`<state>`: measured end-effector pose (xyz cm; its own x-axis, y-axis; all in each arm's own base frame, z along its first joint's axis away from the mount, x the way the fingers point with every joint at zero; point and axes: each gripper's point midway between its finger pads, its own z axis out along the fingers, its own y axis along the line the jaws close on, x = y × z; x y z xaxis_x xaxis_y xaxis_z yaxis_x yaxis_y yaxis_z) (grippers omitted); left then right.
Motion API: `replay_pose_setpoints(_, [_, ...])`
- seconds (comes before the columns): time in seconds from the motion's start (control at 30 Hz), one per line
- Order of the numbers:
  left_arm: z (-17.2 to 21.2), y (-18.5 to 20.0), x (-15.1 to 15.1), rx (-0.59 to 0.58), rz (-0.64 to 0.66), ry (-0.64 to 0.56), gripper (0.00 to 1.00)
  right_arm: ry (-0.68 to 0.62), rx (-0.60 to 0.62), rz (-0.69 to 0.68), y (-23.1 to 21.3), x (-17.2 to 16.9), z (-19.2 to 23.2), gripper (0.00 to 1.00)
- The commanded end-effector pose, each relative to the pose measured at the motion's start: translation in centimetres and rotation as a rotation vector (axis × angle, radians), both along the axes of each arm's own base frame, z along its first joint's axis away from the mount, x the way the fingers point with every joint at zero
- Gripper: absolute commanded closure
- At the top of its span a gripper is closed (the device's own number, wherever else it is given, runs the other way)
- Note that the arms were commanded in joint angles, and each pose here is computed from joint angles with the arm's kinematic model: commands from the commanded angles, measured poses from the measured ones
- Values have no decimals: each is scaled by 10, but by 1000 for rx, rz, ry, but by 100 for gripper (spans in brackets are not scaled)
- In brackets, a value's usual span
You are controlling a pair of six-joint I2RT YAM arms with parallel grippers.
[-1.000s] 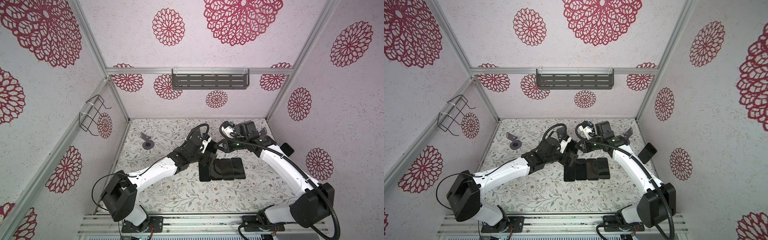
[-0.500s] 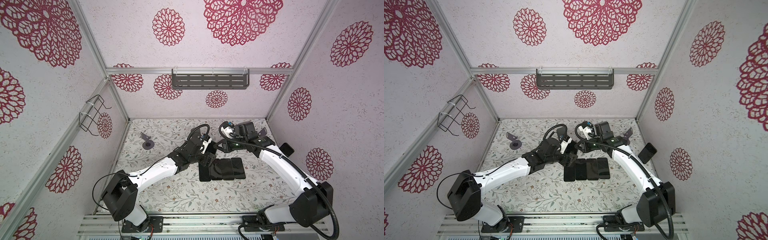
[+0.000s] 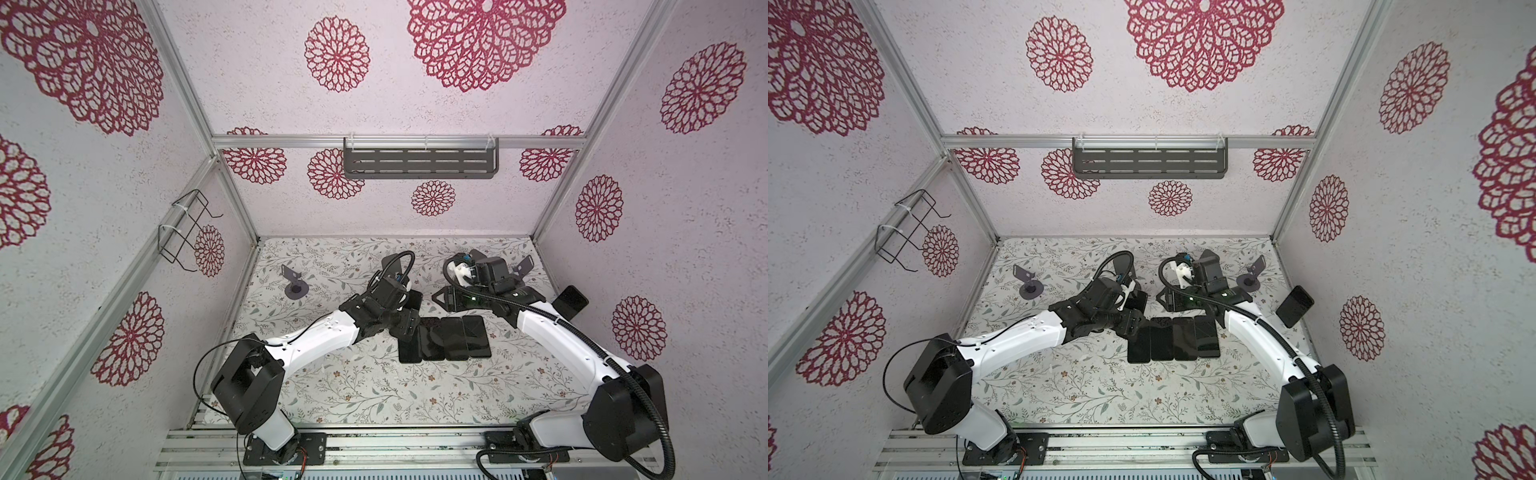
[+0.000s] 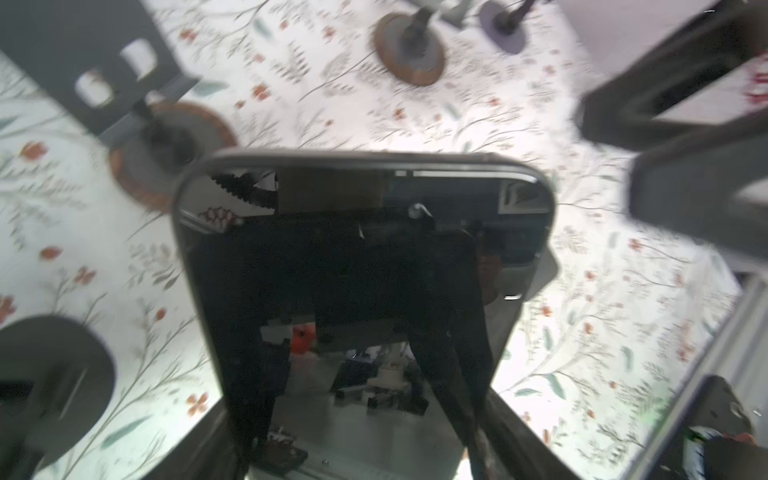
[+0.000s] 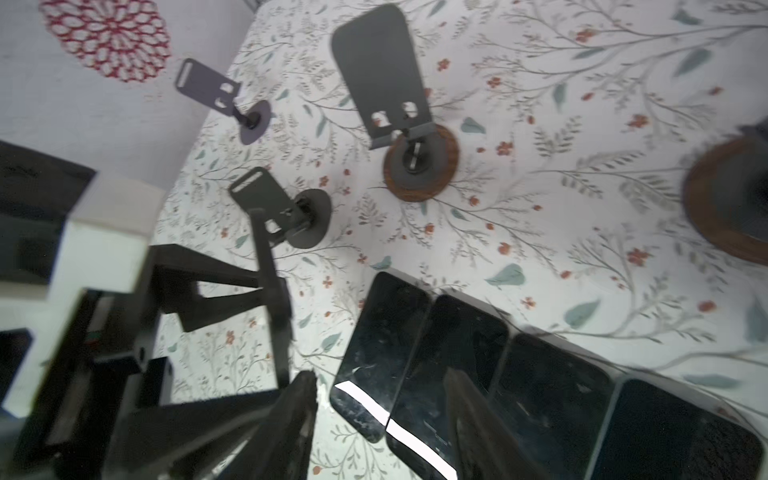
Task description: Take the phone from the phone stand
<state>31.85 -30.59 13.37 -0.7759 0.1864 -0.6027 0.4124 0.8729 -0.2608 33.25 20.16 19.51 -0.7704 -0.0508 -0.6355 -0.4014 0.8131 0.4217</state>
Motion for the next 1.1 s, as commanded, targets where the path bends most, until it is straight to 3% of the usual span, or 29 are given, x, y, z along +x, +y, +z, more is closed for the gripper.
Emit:
replay_pose_setpoints(0.0, [-6,25,8,46,198,126,46,-67,-48,-138,-28,11,9,47])
replay_pose_setpoints(0.2, [-28,46,-11,141,349,278,54,-62,-72,-197,-47,5,-4,47])
replay_pose_setpoints(0.47, [-54,46,-13,204,402,376,62,-59,-62,-218,-54,2,-13,46])
replay_pose_setpoints(0.9, [-85,43,-15,248,404,445,59,-54,-44,-237,-62,-3,-20,47])
replay_pose_setpoints(1.07, [-94,37,-18,204,389,476,55,-44,-35,-228,-61,-4,-21,46])
